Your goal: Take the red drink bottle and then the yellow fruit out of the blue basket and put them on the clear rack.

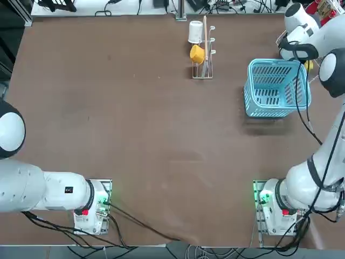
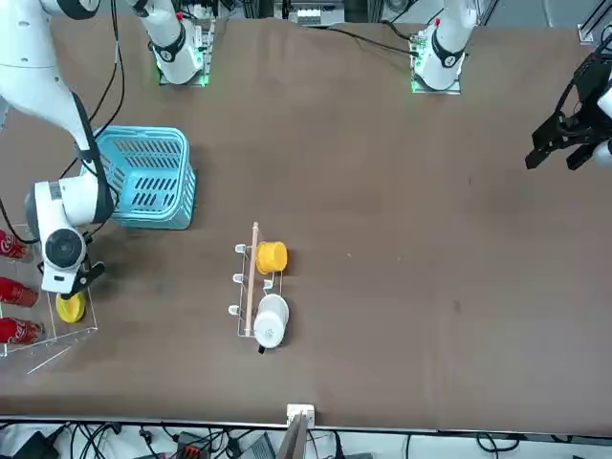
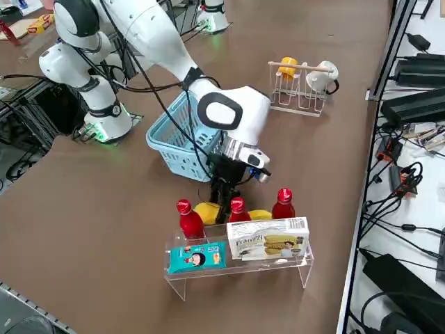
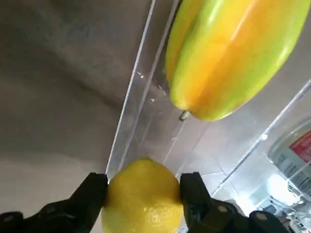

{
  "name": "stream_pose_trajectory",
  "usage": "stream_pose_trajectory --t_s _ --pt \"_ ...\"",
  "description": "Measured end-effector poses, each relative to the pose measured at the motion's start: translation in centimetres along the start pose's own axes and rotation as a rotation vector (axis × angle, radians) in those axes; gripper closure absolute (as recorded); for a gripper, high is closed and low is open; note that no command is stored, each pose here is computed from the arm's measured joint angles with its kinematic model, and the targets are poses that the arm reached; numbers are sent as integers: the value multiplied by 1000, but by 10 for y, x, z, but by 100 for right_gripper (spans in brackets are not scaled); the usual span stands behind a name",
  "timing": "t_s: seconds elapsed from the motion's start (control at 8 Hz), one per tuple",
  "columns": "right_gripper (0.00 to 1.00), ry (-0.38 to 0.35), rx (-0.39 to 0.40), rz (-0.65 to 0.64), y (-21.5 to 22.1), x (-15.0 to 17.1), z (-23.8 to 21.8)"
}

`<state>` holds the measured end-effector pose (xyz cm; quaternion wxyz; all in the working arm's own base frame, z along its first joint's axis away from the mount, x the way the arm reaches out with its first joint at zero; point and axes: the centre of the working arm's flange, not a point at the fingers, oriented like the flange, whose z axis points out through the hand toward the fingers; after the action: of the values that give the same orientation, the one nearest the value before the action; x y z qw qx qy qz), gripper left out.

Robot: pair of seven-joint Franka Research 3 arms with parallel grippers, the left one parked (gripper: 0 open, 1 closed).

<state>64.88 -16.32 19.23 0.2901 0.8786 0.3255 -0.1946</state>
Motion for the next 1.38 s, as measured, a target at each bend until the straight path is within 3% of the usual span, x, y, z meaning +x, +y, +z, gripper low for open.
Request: stream_pose_trajectory --t_s 0.25,0.38,0.88,1.12,1.38 --pt "11 15 -4 1 2 1 4" --pt "0 18 -4 2 3 0 5" --pt "0 32 -11 -7 13 0 -6" --pt "0 29 57 47 25 -4 -37" --pt "0 26 169 111 47 -23 -107"
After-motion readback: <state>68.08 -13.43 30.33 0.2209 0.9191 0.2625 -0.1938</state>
